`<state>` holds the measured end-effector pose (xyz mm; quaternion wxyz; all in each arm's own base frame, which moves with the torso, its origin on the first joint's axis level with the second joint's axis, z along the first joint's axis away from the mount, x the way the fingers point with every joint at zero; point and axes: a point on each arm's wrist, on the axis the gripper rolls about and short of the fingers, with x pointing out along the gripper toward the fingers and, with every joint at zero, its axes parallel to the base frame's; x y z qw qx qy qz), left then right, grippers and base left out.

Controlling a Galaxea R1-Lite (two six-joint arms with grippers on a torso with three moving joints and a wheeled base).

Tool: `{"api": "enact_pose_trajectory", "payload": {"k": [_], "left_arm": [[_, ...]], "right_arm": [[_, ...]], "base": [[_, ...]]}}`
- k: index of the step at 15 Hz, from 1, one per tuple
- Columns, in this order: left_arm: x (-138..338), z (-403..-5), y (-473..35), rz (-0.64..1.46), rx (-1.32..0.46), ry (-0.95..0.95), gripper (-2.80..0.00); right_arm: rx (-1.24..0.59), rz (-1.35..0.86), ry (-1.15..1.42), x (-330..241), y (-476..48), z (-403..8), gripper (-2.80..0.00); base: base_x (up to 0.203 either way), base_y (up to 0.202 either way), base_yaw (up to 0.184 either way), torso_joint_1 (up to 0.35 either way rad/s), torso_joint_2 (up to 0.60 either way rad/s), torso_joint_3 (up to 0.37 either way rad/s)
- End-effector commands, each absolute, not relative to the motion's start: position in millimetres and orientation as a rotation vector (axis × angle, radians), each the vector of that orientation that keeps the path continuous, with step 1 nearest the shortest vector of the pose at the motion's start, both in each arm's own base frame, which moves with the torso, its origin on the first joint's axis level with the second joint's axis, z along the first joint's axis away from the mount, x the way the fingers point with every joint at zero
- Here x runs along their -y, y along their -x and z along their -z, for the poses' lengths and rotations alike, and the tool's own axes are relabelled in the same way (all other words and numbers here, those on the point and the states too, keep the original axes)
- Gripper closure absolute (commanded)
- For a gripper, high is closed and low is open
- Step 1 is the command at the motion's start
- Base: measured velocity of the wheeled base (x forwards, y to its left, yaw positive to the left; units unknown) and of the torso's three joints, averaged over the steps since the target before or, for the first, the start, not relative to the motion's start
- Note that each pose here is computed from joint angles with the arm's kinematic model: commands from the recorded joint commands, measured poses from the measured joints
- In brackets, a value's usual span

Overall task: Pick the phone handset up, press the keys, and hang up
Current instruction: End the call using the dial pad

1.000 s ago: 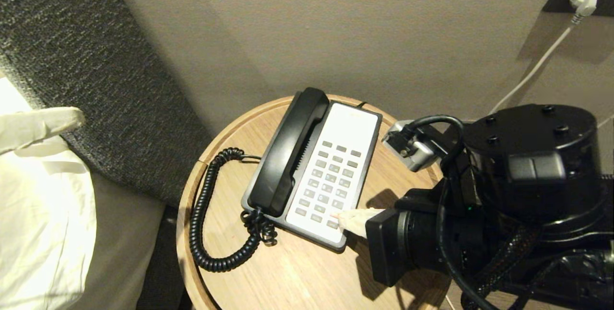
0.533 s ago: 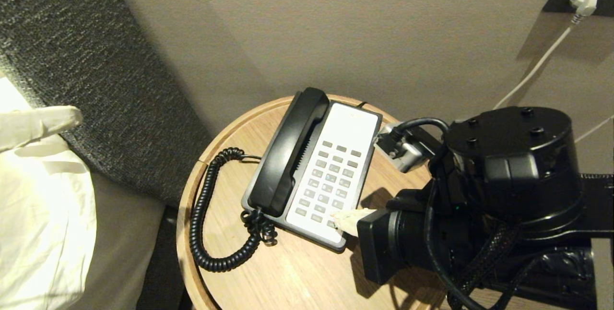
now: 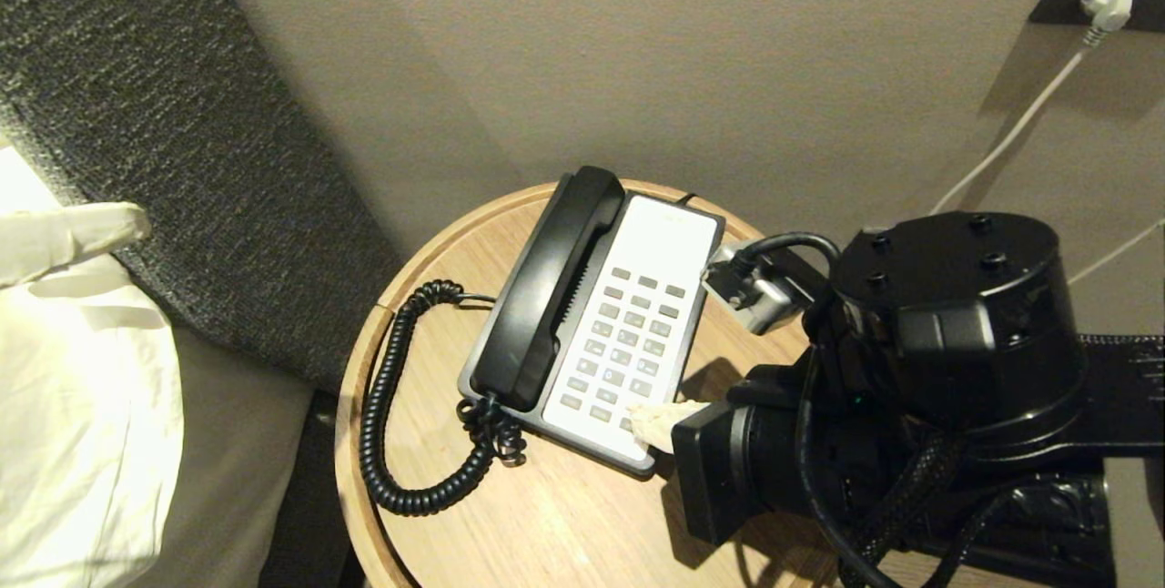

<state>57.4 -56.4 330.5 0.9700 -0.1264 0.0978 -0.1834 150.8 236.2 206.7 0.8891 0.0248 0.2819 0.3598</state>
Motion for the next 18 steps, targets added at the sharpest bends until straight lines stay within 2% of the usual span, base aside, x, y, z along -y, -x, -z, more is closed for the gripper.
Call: {"api": "enact_pose_trajectory", "payload": {"k": [1,18], "left_arm": [[55.6,-329.4,-56.9,0.368,-0.199,0.257,0.0],[54.0,-325.6,-55.6,0.369,-0.202,0.256,0.0]], "right_arm": [[-0.593,-0.743,-0.047,-236.9,-151.2,-204.1,0.0],[-0.57,-0.749,-0.073,-234.9,-149.7,-211.5,0.0]], "base": [[0.0,0.0,0.0,0.0,0.0,0.0],[0.0,0.0,0.0,0.0,0.0,0.0]]}}
